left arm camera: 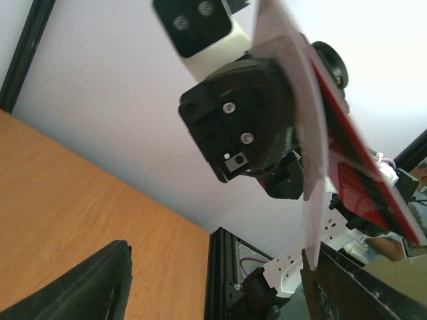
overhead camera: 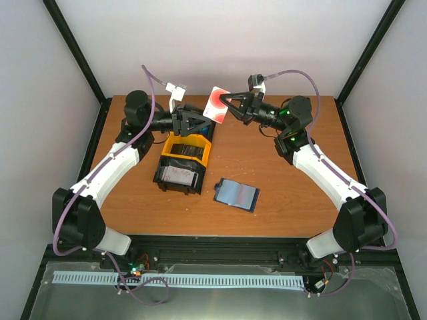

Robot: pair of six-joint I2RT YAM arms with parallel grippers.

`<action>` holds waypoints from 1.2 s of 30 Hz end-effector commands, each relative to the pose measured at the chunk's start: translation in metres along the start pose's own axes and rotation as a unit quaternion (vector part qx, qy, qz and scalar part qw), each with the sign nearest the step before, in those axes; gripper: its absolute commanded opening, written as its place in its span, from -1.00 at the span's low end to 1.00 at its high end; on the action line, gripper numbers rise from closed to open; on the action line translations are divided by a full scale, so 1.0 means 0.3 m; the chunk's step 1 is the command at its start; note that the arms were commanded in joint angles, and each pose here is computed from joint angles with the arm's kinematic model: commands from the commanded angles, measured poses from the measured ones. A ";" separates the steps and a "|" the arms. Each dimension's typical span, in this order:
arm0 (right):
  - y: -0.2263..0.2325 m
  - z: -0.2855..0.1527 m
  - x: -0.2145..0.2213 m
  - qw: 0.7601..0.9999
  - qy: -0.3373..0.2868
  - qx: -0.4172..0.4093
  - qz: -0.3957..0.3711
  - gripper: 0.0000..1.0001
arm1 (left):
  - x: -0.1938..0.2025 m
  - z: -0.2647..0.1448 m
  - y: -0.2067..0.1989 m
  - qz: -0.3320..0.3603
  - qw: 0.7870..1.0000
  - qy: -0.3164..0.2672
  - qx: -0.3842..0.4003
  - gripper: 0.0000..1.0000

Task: Put the credit cards into the card holder
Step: Pick up the credit card from the storage box.

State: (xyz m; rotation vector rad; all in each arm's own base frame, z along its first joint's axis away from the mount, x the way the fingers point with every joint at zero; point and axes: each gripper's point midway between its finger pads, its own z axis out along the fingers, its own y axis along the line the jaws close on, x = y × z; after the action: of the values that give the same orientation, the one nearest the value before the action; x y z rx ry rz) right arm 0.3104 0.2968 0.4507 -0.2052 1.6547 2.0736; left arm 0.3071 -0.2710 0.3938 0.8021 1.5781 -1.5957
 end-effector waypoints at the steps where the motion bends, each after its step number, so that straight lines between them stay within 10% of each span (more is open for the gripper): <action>1: 0.071 0.009 0.103 0.997 0.067 -0.027 -0.021 -0.94 | -0.024 -0.015 0.070 -0.044 0.998 -0.015 -0.039 0.39; 17: -0.054 -0.008 0.165 0.991 0.117 0.047 -0.046 -0.94 | -0.064 -0.019 0.066 -0.120 0.992 0.014 -0.017 0.33; 36: -0.200 -0.026 0.128 0.991 0.067 0.109 -0.034 -0.94 | 0.097 -0.022 -0.022 -0.146 0.980 0.107 0.083 -0.55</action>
State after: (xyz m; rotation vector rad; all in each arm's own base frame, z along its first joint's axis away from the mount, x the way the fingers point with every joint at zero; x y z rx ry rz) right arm 0.2979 0.3098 0.3898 -0.3654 1.9050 1.8707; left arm 0.3016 -0.2663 0.3694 0.7922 1.8353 -1.8901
